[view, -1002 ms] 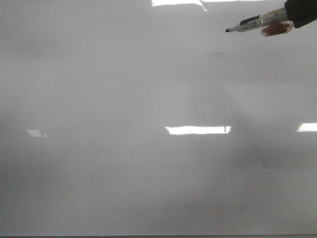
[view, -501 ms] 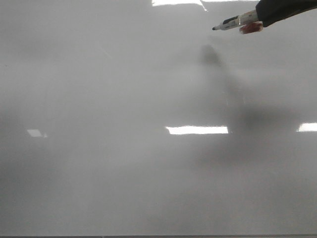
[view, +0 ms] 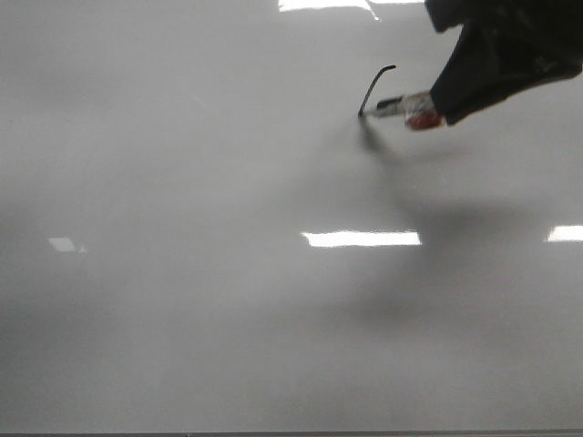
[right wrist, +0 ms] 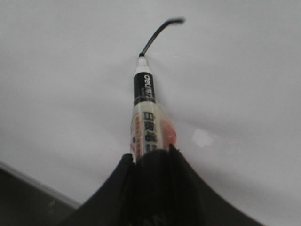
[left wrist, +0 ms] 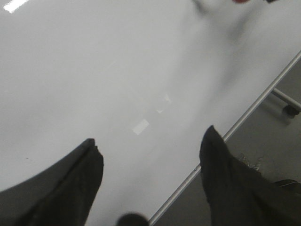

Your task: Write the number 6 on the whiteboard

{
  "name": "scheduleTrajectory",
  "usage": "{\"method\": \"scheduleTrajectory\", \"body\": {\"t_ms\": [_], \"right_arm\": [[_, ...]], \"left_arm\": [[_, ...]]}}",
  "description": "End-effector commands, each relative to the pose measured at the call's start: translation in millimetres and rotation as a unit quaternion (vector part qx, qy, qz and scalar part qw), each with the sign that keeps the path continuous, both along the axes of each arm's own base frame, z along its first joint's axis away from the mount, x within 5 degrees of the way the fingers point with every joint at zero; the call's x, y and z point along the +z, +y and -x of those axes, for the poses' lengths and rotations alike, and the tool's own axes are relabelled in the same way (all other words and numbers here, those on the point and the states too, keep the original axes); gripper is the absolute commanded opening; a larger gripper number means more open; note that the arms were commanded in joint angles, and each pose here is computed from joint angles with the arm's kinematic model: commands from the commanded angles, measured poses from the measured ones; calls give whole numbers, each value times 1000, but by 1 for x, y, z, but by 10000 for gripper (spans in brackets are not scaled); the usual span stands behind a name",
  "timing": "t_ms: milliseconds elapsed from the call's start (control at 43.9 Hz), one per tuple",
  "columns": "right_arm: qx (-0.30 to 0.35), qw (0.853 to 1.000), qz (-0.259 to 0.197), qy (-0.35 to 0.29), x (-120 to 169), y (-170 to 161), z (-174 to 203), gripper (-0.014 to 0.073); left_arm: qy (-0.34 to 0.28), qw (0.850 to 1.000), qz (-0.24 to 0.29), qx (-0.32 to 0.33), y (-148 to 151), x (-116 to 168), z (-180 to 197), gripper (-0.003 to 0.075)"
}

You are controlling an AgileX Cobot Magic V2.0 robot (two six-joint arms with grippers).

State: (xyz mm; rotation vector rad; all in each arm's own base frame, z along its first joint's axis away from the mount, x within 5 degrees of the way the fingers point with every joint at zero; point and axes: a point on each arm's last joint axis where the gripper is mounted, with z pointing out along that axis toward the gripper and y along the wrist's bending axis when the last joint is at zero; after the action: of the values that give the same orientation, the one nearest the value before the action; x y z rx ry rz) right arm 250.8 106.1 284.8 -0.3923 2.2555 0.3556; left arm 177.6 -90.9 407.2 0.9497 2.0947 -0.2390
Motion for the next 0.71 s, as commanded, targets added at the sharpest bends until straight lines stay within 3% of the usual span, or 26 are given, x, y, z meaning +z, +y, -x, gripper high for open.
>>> {"method": "scheduleTrajectory", "body": {"t_ms": [0,251,501,683], "right_arm": [[7,1000,7,-11,9,-1,0,-66],[-35,996,-9,-85,34,-22,0,-66],[-8,997,-9,-80,26,-4,-2,-66],[24,995,-10,-94,50,-7,29,-66]], "left_arm": [[-39,999,36,10,0,15,0,440],[-39,999,36,10,0,15,0,440],[-42,998,37,11,0,15,0,440],[-46,998,34,7,0,16,0,440]]}}
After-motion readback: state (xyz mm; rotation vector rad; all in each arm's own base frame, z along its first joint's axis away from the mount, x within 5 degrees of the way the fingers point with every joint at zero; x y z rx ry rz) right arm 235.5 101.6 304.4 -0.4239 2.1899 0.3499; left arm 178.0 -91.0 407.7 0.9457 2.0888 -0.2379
